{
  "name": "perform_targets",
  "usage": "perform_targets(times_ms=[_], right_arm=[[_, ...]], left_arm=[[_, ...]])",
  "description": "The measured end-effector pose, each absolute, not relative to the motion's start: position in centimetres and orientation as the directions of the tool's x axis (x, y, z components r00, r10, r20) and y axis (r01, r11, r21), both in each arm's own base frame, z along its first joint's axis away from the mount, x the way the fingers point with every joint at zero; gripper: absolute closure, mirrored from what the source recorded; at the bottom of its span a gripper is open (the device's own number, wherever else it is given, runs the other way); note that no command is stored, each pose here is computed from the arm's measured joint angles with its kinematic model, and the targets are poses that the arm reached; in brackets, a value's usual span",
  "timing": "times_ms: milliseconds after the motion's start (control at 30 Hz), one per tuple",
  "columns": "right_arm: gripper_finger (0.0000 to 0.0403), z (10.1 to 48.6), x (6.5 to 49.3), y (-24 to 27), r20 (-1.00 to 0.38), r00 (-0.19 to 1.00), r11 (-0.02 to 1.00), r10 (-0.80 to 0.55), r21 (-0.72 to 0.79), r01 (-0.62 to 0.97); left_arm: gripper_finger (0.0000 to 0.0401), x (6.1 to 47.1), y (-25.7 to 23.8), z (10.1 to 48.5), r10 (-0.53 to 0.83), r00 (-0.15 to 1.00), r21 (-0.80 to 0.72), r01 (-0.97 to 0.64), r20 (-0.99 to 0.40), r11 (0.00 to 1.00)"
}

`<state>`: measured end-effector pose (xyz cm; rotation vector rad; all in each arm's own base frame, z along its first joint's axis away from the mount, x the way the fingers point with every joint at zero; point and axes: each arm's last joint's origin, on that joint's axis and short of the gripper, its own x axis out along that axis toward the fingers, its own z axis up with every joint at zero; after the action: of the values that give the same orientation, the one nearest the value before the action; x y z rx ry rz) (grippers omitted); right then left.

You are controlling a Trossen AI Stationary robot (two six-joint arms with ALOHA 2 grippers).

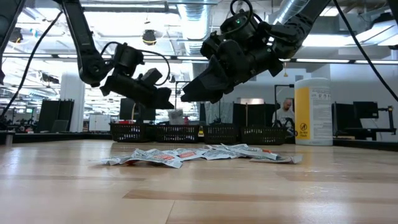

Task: Pick & Place First Aid Supplies
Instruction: Put the black towelette pack into the middle left black bin

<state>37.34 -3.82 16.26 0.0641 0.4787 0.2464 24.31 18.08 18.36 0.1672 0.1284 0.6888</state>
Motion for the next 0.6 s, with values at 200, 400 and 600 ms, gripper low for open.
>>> perform_targets(times_ms=[200,400,600], right_arm=[[0.0154,16.3,37.3,-3.9,-0.448,0.859,0.969,0.247,0.118,-0.217],[0.0154,16.2,37.3,-3.9,-0.453,0.856,0.969,0.248,0.123,-0.215],[0.0154,15.9,37.1,-3.8,-0.484,0.838,0.968,0.250,0.120,-0.219]], left_arm=[[0.0349,23.8,17.8,19.3,0.653,0.753,0.172,-0.634,-0.081,0.754],[0.0321,23.2,17.2,19.9,0.639,0.755,0.046,-0.641,-0.148,0.767],[0.0321,23.6,14.4,19.9,0.410,0.892,-0.031,-0.423,-0.192,0.906]])
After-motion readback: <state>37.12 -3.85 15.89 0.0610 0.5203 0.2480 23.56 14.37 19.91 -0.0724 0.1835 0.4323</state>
